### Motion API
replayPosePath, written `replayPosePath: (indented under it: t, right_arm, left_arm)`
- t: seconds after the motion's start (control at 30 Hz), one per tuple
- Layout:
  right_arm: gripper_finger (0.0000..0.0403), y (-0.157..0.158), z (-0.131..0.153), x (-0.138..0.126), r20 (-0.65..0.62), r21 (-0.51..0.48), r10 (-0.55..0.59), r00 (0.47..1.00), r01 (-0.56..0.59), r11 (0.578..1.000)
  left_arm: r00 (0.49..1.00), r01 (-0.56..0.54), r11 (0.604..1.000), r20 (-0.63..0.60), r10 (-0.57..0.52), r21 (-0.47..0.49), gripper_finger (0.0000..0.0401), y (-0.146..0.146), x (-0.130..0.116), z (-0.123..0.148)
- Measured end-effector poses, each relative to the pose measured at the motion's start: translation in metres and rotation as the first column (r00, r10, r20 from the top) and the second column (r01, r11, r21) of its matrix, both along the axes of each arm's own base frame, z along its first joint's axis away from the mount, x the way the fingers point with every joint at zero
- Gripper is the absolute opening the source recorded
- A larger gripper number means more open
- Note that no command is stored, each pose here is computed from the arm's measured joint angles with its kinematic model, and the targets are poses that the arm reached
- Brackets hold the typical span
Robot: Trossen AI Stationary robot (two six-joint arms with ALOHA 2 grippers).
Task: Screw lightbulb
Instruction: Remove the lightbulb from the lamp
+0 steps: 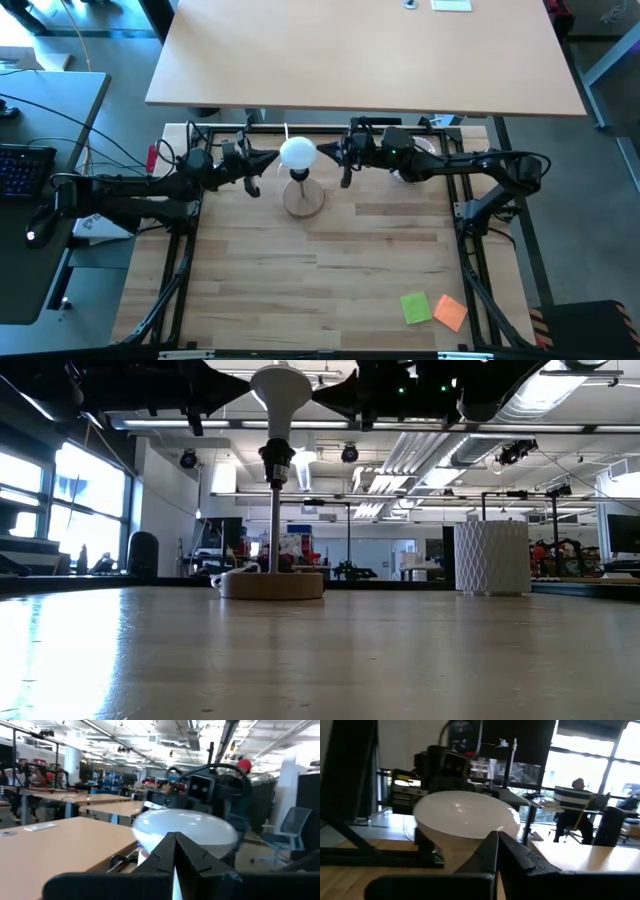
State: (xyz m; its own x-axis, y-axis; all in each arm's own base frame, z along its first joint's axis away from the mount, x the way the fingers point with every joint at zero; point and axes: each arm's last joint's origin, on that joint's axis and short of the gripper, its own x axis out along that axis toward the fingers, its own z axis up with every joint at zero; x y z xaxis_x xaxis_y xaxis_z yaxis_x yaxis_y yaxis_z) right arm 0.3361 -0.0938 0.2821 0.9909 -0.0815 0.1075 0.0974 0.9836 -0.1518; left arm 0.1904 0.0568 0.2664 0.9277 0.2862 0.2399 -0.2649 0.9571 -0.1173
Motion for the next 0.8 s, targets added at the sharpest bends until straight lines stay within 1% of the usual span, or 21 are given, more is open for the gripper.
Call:
replayPosePath:
  t: [0.07, 0.17, 0.33, 0.47, 0.5, 0.57, 0.67, 0.73, 0.8]
  right_arm:
    - [0.0002, -0.005, 0.000, 0.003, 0.002, 0.001, -0.026, 1.000, 0.026, 1.000]
    - [0.0002, -0.011, 0.001, 0.006, 0.004, 0.007, -0.084, 0.996, 0.084, 0.996]
    - [0.0002, -0.022, 0.002, 0.004, 0.002, 0.010, -0.144, 0.990, 0.144, 0.990]
    - [0.0002, -0.030, 0.004, 0.000, 0.000, 0.007, -0.266, 0.964, 0.266, 0.964]
    - [0.0002, -0.032, 0.005, -0.001, -0.004, -0.002, -0.295, 0.956, 0.295, 0.956]
    - [0.0002, -0.033, 0.008, -0.005, -0.025, -0.004, -0.319, 0.947, 0.319, 0.948]
    - [0.0002, -0.029, 0.015, -0.012, -0.060, -0.029, -0.313, 0.948, 0.312, 0.950]
    - [0.0002, -0.020, 0.020, -0.015, -0.082, -0.064, -0.248, 0.965, 0.243, 0.968]
    - [0.0002, -0.009, 0.026, -0.019, -0.108, -0.081, -0.123, 0.987, 0.115, 0.990]
  left_arm:
    - [1.000, 0.019, 1.000, 0.008, -0.019, -0.008, 0.0000, -0.002, 0.002, 0.000]
    - [0.996, 0.086, 0.996, 0.016, -0.086, -0.018, 0.0000, -0.007, 0.005, -0.001]
    - [0.987, 0.163, 0.986, 0.005, -0.163, -0.030, 0.0000, -0.019, 0.010, -0.003]
    - [0.985, 0.175, 0.985, 0.002, -0.175, -0.009, 0.0000, -0.026, 0.010, -0.002]
    - [0.986, 0.168, 0.986, 0.002, -0.168, -0.003, 0.0000, -0.027, 0.010, -0.002]
    - [0.990, 0.137, 0.991, -0.010, -0.137, -0.001, 0.0000, -0.027, 0.008, -0.002]
    - [0.996, 0.045, 0.999, -0.070, -0.046, -0.005, 0.0000, -0.025, 0.003, -0.004]
    - [0.995, -0.032, 0.999, -0.100, 0.031, -0.011, 0.0000, -0.023, 0.000, -0.005]
    - [0.988, -0.105, 0.994, -0.113, 0.102, -0.015, 0.0000, -0.021, -0.004, -0.005]
